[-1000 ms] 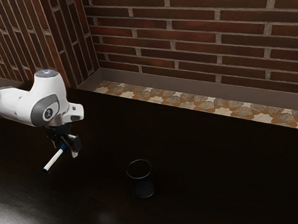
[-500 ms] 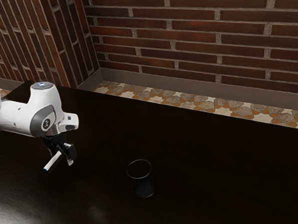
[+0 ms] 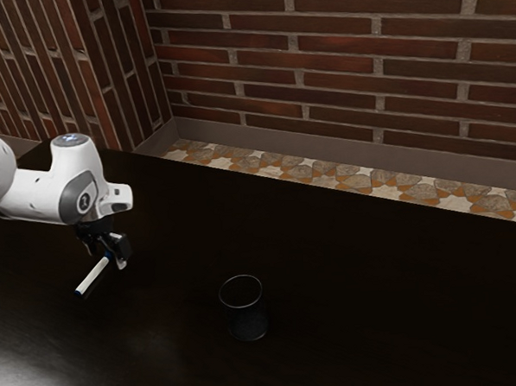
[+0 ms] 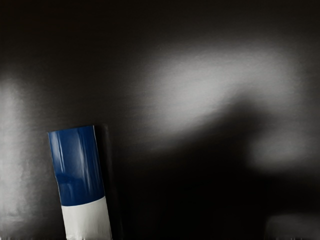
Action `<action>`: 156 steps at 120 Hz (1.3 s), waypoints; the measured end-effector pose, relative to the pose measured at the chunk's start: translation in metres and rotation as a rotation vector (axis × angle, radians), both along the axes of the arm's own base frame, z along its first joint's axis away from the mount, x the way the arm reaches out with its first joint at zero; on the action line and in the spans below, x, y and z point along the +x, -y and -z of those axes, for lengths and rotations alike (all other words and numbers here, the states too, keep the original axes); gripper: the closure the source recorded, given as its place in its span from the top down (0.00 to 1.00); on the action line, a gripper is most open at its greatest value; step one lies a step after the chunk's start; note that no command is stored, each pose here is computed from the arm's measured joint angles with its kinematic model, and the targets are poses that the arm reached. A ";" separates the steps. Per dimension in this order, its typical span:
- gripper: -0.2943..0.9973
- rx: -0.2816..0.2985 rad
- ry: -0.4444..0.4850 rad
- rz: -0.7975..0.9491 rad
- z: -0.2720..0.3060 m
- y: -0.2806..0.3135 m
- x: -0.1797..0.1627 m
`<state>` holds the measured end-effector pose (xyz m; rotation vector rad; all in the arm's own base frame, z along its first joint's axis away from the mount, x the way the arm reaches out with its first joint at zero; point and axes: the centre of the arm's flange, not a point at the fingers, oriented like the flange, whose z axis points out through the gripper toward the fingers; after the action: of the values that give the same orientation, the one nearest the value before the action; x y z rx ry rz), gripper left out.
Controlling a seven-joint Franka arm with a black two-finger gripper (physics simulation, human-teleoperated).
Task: Put the marker into the pen holder.
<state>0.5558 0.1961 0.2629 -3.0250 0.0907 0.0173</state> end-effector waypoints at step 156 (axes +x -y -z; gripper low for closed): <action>0.20 -0.011 -0.019 0.047 0.016 -0.012 -0.008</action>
<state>0.5478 0.2084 0.2469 -3.0333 0.1645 0.0413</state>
